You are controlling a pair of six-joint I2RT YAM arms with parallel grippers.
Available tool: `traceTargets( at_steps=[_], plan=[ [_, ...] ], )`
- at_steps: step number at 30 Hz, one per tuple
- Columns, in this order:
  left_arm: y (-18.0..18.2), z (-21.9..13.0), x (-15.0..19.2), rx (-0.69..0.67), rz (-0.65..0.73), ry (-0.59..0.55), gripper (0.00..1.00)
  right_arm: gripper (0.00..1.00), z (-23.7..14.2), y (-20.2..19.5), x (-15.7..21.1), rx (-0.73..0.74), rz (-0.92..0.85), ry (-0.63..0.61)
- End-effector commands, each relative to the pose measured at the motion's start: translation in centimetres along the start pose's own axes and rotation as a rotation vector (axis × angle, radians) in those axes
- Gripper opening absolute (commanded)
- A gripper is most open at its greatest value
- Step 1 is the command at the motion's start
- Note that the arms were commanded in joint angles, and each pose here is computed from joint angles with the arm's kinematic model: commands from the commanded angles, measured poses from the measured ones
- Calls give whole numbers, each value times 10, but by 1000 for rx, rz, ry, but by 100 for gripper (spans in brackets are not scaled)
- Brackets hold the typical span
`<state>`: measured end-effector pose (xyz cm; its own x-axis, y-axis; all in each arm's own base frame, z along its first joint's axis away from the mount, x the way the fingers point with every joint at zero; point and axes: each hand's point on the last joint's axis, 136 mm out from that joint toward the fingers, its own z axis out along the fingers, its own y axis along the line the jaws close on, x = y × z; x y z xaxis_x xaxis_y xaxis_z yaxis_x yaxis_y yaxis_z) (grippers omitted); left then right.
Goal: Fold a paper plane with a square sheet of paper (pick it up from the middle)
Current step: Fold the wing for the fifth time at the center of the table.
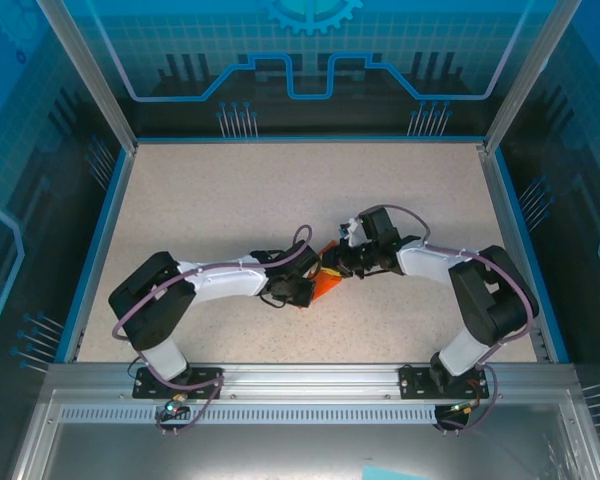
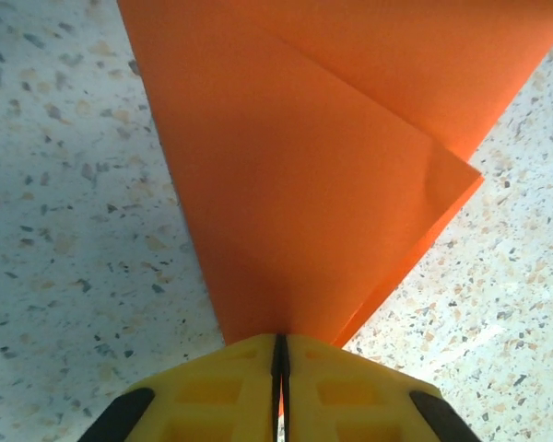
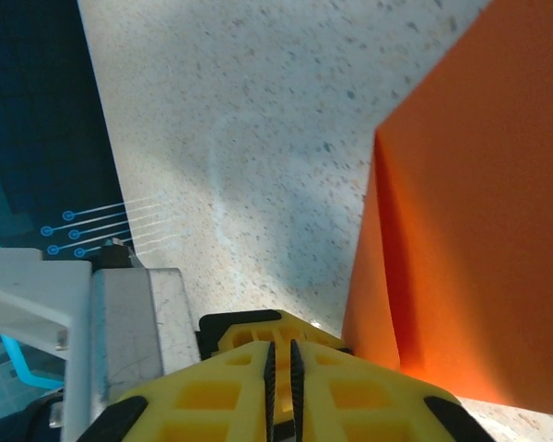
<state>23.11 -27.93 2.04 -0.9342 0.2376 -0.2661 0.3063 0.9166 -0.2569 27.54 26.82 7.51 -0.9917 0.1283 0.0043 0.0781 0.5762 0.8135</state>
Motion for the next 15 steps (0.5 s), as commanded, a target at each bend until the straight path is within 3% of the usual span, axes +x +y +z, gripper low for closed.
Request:
traceTargets(
  at_steps=[1,15],
  plan=[
    [-9,7,3,52,8,0,10,14,11,-10,13,15,38,36],
    [-9,10,7,68,12,3,10,11,28,-45,30,125,43,74]
  ],
)
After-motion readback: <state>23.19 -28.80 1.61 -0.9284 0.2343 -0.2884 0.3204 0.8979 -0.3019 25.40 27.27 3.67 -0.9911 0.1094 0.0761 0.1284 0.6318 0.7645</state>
